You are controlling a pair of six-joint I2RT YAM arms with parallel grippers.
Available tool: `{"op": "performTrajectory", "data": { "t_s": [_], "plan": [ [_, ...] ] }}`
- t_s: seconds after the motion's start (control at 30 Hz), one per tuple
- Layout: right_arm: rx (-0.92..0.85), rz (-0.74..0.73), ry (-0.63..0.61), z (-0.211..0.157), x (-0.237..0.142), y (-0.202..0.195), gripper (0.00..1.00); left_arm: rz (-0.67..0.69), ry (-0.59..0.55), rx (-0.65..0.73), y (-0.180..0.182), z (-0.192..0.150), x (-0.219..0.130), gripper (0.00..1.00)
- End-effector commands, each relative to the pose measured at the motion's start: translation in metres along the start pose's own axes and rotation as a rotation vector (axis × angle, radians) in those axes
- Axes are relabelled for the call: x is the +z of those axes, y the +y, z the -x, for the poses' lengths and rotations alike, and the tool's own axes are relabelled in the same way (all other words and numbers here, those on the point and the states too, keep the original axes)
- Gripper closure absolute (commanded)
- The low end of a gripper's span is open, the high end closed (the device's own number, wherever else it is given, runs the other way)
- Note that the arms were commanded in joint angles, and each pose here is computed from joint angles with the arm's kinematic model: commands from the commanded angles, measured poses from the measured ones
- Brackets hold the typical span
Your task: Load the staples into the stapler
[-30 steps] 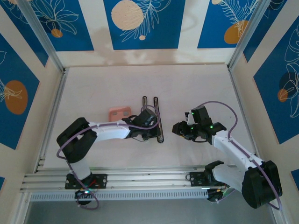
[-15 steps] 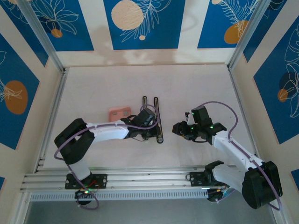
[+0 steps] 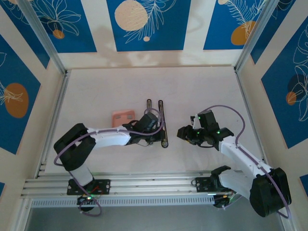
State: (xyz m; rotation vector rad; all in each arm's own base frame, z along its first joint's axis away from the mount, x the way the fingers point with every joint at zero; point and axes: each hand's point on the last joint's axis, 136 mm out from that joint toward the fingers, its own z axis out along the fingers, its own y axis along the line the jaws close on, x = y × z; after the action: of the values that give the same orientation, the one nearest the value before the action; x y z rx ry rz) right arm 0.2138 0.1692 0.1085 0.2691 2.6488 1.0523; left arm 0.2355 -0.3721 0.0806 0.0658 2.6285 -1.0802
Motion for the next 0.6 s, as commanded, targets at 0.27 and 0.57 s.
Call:
{"op": "performTrajectory", "data": {
  "t_s": [0.27, 0.57],
  "plan": [
    [-0.092, 0.111, -0.038, -0.004, -0.016, 0.020, 0.58, -0.326, -0.139, -0.042, -0.061, 0.023, -0.019, 0.92],
    [-0.244, 0.128, -0.042, -0.008, -0.021, 0.028, 0.58, -0.480, -0.149, -0.161, -0.075, 0.029, -0.010, 0.92]
  ]
}}
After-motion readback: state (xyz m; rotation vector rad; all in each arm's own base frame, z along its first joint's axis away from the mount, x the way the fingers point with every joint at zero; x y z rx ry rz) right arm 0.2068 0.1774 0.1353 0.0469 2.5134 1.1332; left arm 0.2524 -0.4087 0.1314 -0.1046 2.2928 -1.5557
